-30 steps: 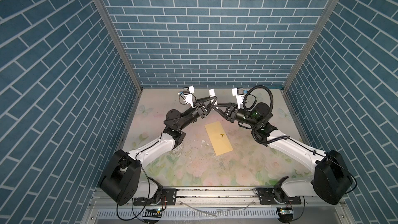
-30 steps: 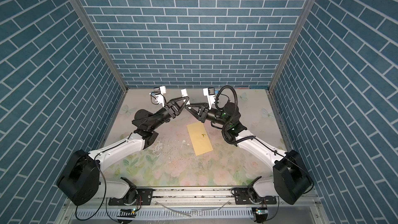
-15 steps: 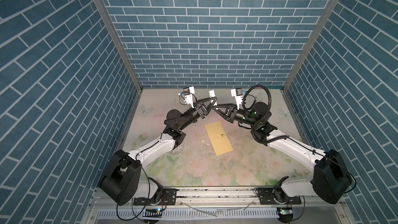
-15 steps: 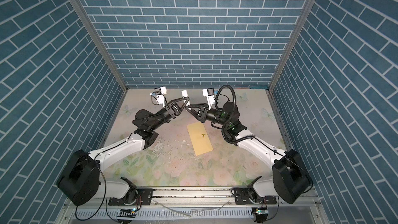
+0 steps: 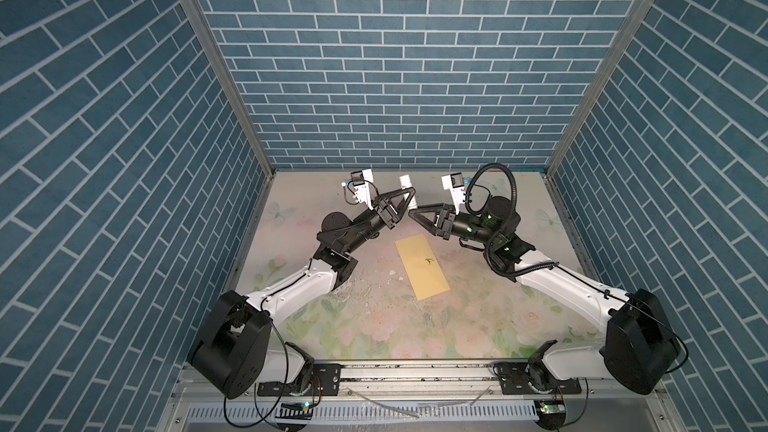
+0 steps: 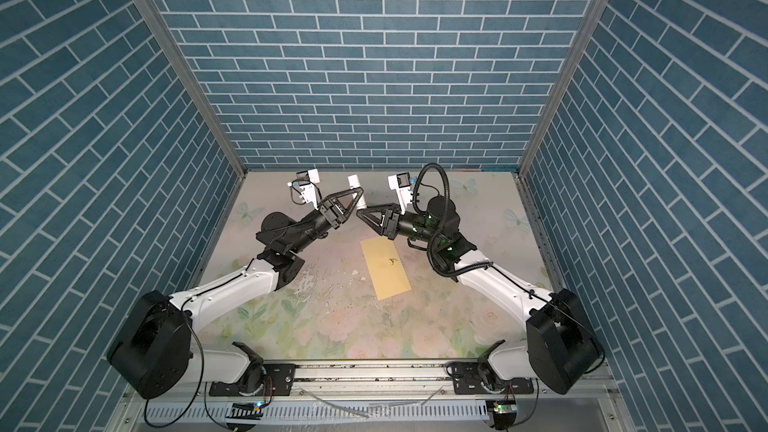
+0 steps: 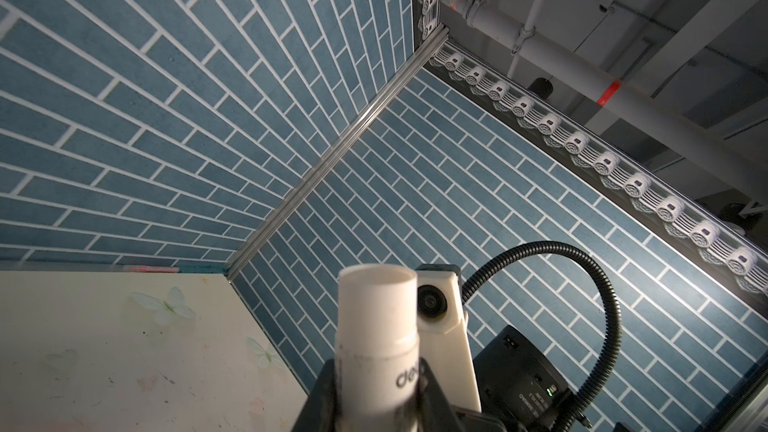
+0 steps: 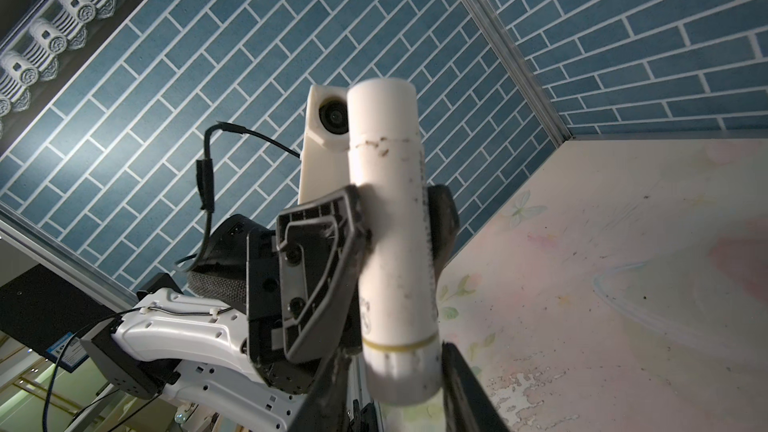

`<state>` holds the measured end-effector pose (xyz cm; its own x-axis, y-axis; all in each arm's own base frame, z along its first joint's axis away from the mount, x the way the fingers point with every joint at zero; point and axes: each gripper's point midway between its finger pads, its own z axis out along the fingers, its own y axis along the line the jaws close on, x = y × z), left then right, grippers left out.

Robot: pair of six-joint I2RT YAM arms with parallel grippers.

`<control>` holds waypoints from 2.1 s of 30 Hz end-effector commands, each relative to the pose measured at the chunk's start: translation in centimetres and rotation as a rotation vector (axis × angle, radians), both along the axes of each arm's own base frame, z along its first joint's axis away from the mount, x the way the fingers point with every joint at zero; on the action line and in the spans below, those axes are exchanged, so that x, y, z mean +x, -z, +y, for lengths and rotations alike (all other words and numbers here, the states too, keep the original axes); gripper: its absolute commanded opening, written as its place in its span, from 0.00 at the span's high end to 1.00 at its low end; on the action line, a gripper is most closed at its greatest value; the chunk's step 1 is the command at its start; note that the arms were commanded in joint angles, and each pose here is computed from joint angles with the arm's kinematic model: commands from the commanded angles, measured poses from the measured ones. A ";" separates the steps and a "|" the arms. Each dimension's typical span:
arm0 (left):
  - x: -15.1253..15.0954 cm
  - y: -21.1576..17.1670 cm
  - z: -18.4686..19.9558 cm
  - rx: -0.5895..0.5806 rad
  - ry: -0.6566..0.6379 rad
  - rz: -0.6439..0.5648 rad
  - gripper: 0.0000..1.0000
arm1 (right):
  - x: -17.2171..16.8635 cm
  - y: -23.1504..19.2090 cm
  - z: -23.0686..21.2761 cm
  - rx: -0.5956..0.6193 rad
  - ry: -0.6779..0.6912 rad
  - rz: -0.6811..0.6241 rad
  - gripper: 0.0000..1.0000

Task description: Place the letter into the envelope and seal it

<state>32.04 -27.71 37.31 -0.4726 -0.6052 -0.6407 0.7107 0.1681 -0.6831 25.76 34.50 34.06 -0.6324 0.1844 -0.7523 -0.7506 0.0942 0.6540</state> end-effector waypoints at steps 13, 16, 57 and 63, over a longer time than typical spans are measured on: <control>-0.4 -1.4 0.6 -0.061 0.004 -0.038 1.00 | -0.1 -2.1 0.0 0.044 -0.001 -0.047 0.57; -0.4 -1.3 0.5 -0.058 0.006 -0.034 1.00 | 0.1 -2.2 0.0 0.045 0.006 -0.055 0.57; 0.4 1.6 0.7 0.088 -0.098 0.029 1.00 | 3.5 -1.3 -2.1 -0.377 0.463 -0.265 1.00; 0.3 2.2 0.2 0.155 -0.125 0.032 1.00 | 3.4 -0.3 -0.7 -0.714 0.608 -0.475 1.00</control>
<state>32.16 -26.75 36.67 -0.4242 -0.6131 -0.6665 0.6671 0.2861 -0.6878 26.94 35.97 34.10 -0.3349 -0.0112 -0.9422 -0.7280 0.6380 0.2512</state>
